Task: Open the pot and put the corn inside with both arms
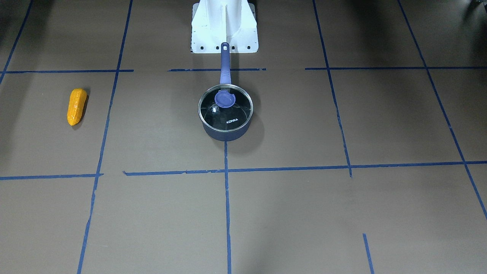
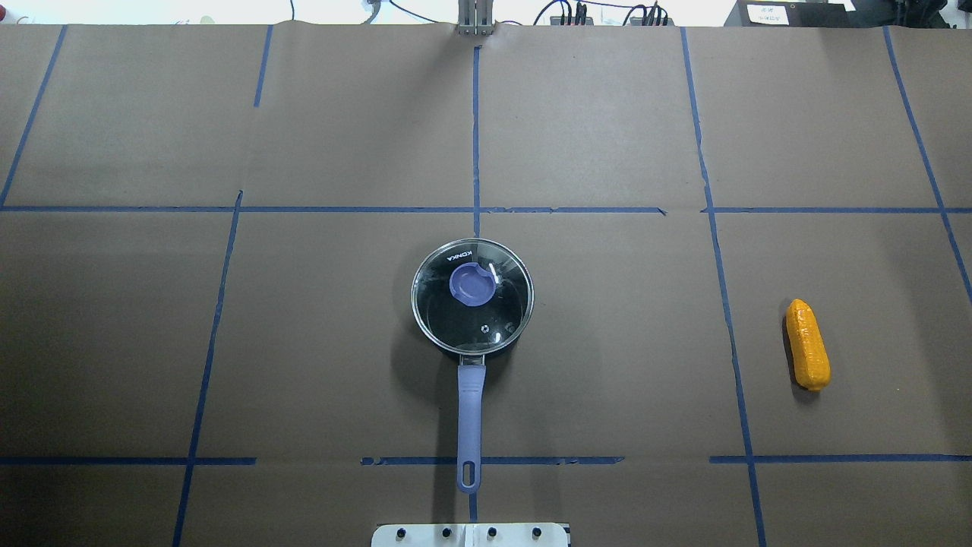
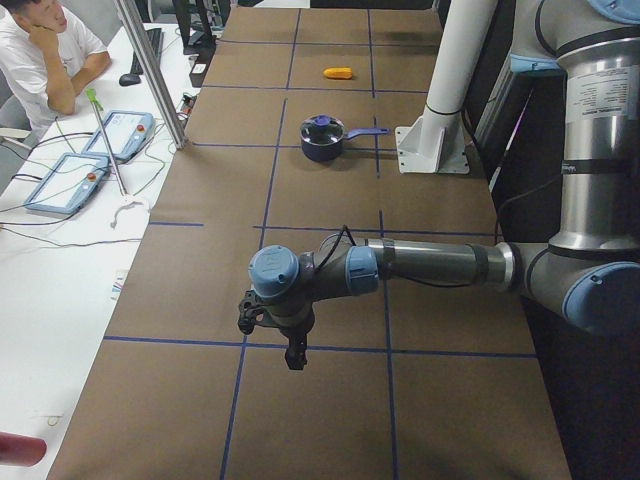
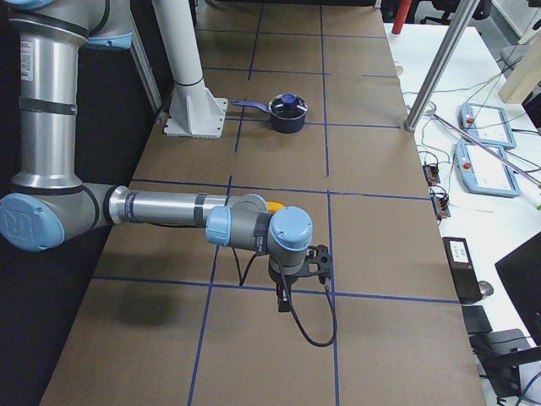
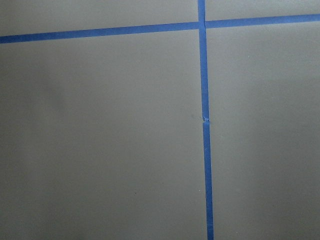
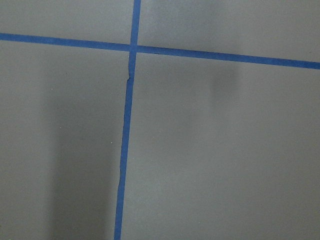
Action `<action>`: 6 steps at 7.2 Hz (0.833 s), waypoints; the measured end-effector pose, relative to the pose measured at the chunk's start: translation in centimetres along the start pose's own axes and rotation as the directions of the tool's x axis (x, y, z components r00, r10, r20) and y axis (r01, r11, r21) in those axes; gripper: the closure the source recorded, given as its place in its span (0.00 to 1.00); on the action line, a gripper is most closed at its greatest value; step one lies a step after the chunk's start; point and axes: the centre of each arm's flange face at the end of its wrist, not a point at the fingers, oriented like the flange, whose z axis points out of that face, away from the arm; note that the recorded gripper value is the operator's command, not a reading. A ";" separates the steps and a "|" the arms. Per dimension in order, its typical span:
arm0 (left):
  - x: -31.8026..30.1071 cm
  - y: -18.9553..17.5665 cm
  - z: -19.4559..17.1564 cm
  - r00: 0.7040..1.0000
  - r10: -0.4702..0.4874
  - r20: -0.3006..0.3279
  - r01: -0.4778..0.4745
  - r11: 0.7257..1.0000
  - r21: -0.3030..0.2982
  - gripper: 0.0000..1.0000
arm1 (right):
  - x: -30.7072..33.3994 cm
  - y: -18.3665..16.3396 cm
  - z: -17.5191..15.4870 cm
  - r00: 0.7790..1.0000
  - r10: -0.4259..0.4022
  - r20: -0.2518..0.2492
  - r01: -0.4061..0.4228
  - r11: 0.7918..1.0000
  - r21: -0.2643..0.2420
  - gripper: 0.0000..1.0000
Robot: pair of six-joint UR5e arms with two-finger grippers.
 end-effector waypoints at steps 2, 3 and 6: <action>0.3 -0.1 -0.3 1.000 0.007 0.002 -0.007 1.000 0.006 0.00 | -0.1 -0.1 -0.1 1.000 -0.001 -0.001 0.001 1.000 0.001 0.00; 0.6 0.0 -0.5 1.000 0.012 0.004 -0.012 1.000 0.010 0.00 | -0.1 -0.1 -0.1 1.000 -0.002 -0.001 0.002 1.000 0.002 0.00; 2.7 -1.1 -2.4 0.998 0.069 0.013 -0.070 0.995 0.068 0.00 | -0.4 -0.4 -0.3 1.000 -0.009 -0.001 0.009 1.000 0.007 0.00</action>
